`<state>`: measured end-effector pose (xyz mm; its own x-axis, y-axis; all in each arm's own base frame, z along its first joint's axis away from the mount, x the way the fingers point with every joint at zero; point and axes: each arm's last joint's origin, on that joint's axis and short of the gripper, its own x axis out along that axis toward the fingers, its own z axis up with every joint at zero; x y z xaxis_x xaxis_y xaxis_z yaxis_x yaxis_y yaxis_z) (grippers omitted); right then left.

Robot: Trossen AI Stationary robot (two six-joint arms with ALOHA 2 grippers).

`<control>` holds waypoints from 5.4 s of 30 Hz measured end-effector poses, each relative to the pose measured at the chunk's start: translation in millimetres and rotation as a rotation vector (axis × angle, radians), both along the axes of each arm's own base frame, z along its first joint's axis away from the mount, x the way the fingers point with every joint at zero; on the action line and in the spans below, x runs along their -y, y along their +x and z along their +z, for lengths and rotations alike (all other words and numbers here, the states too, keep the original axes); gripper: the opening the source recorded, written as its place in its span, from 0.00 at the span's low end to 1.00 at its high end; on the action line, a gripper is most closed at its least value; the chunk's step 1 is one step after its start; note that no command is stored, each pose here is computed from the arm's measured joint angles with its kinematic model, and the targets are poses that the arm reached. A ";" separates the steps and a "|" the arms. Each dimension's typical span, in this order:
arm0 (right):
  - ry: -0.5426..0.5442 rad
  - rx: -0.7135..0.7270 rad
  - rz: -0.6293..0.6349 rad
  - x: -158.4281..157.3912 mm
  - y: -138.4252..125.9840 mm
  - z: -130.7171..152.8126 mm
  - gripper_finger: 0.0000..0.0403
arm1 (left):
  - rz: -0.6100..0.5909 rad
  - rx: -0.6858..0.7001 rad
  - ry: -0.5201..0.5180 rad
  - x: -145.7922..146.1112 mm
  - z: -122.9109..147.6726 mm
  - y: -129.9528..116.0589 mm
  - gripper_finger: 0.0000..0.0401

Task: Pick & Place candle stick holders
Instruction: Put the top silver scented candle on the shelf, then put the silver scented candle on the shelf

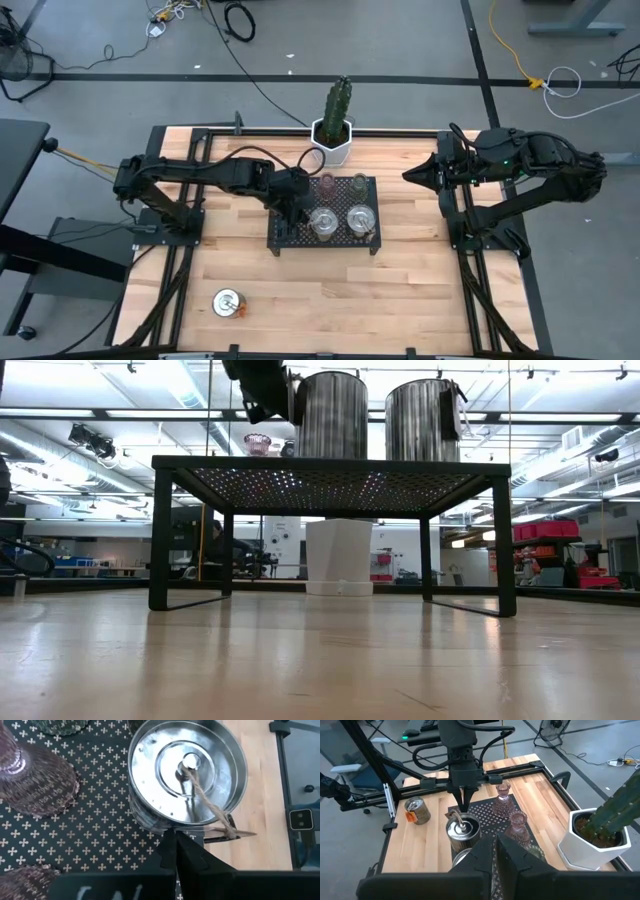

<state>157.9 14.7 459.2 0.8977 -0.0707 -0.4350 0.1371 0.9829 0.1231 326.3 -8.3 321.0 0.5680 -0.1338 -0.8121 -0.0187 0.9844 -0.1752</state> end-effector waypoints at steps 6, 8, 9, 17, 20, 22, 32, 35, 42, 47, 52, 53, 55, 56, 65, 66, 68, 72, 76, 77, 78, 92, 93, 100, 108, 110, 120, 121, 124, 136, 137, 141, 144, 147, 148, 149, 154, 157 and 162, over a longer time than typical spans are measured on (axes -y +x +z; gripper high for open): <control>0.000 0.001 0.000 0.0 -0.1 0.1 0.06 | 0.000 -0.008 0.001 0.0 -0.5 -0.7 0.00; 0.000 0.001 0.000 0.0 -0.1 0.1 0.06 | 0.002 -0.038 0.001 -0.1 -1.9 -3.1 0.00; 0.000 0.001 0.000 0.0 -0.1 0.1 0.06 | 0.006 -0.061 -0.002 -0.1 -2.2 -5.0 0.00; 0.000 0.001 0.000 0.0 -0.1 0.1 0.06 | 0.002 -0.142 -0.008 4.1 13.8 -17.7 0.00; 0.000 0.001 0.001 0.0 -0.1 0.1 0.06 | -0.024 -0.123 -0.003 11.8 23.1 -21.4 0.00; 0.000 0.001 0.001 0.0 -0.1 0.1 0.06 | -0.045 -0.121 0.009 19.2 26.2 -26.0 0.00; 0.000 0.001 0.001 0.0 -0.1 0.1 0.06 | -0.285 -0.044 0.049 83.6 42.9 -54.3 0.00; 0.000 0.001 0.001 0.0 -0.1 0.1 0.06 | -0.367 -0.044 0.049 105.3 43.9 -64.4 0.00; 0.000 0.001 0.001 0.0 -0.1 0.1 0.06 | -0.483 -0.046 0.058 149.9 43.5 -88.6 0.00; 0.000 0.001 0.001 0.0 -0.1 0.1 0.06 | -0.561 -0.044 0.060 173.4 43.5 -106.0 0.01; 0.000 0.001 0.001 0.0 -0.1 0.1 0.06 | -0.631 -0.058 0.067 190.9 39.0 -115.9 0.07; 0.001 0.001 0.001 0.0 -0.1 0.1 0.06 | -0.651 -0.061 0.064 194.0 38.6 -118.3 0.08; 0.001 0.001 0.001 0.0 0.0 0.1 0.06 | -0.686 -0.076 0.048 199.6 36.2 -120.0 0.10; 0.000 0.000 0.001 0.0 0.0 0.0 0.06 | -0.709 -0.088 0.045 202.8 33.3 -120.1 0.11; 0.000 0.000 0.000 0.0 0.2 0.0 0.06 | -0.780 -0.232 0.032 220.8 -1.8 -131.3 0.30; 0.000 0.000 -0.001 0.0 0.2 0.0 0.06 | -0.773 -0.234 0.036 220.9 -4.1 -131.7 0.33; 0.000 0.000 0.000 0.0 0.2 0.0 0.06 | -0.759 -0.246 0.053 221.0 -8.1 -133.3 0.40; 0.005 0.001 -0.003 0.0 0.2 0.0 0.06 | -0.763 -0.253 0.058 222.1 -13.9 -134.8 0.52; 0.024 0.002 -0.013 0.1 0.2 0.0 0.06 | -0.757 -0.255 0.060 222.1 -15.9 -134.8 0.63; 0.024 0.002 -0.012 0.0 0.2 0.0 0.06 | -0.756 -0.253 0.059 222.2 -15.9 -134.6 0.66; 0.024 0.002 -0.013 0.1 0.2 0.0 0.06 | -0.756 -0.249 0.059 222.4 -15.7 -134.4 0.68; 0.026 0.002 -0.014 0.0 0.3 -0.1 0.06 | -0.843 -0.199 0.130 221.4 -15.8 -132.9 0.88; 0.026 0.002 -0.014 0.0 0.3 -0.1 0.06 | -0.848 -0.200 0.134 221.8 -16.5 -132.4 0.89; 0.026 0.001 -0.015 0.0 0.3 -0.1 0.06 | -0.900 -0.256 0.142 230.5 -32.2 -126.6 0.94; 0.026 0.002 -0.015 0.1 0.3 -0.1 0.06 | -0.903 -0.340 0.164 237.3 -50.9 -121.1 0.99; 0.026 0.002 -0.015 0.0 0.3 -0.1 0.06 | -0.907 -0.350 0.159 237.8 -52.2 -121.1 0.99; 0.026 0.002 -0.016 0.1 0.3 -0.1 0.06 | -0.919 -0.368 0.201 233.3 -53.0 -121.0 1.00; 0.026 0.002 -0.016 0.1 0.3 -0.1 0.06 | -0.917 -0.368 0.210 233.0 -53.1 -121.1 1.00; 0.026 0.002 -0.016 0.1 0.3 -0.1 0.06 | -0.912 -0.371 0.224 232.3 -53.3 -121.4 1.00; 0.026 0.001 -0.016 0.0 0.4 -0.2 0.06 | -0.890 -0.334 0.318 231.1 -54.7 -118.7 1.00; 0.026 0.001 -0.016 0.1 0.4 -0.2 0.06 | -0.890 -0.343 0.322 231.8 -56.9 -118.0 1.00; 0.026 0.002 -0.016 0.1 0.3 -0.1 0.06 | -0.898 -0.399 0.346 235.6 -67.6 -117.9 1.00; 0.026 0.001 -0.016 0.0 0.4 -0.2 0.06 | -0.895 -0.458 0.369 236.3 -76.3 -117.3 1.00; 0.026 0.001 -0.016 0.1 0.4 -0.2 0.06 | -0.880 -0.523 0.394 234.3 -81.3 -119.0 0.99; 0.026 0.001 -0.016 0.1 0.4 -0.1 0.06 | -0.870 -0.542 0.399 233.7 -82.7 -119.4 1.00; 0.026 0.001 -0.016 0.1 0.4 -0.1 0.06 | -0.865 -0.552 0.403 233.4 -83.4 -119.6 1.00; 0.026 0.001 -0.016 0.1 0.4 -0.1 0.06 | -0.861 -0.547 0.409 233.1 -82.6 -119.8 0.99; 0.026 0.001 -0.016 0.1 0.4 -0.1 0.06 | -0.840 -0.541 0.402 232.3 -79.9 -121.0 0.99; 0.026 0.001 -0.015 0.0 0.4 -0.2 0.06 | -0.818 -0.502 0.423 234.2 -73.3 -127.7 0.99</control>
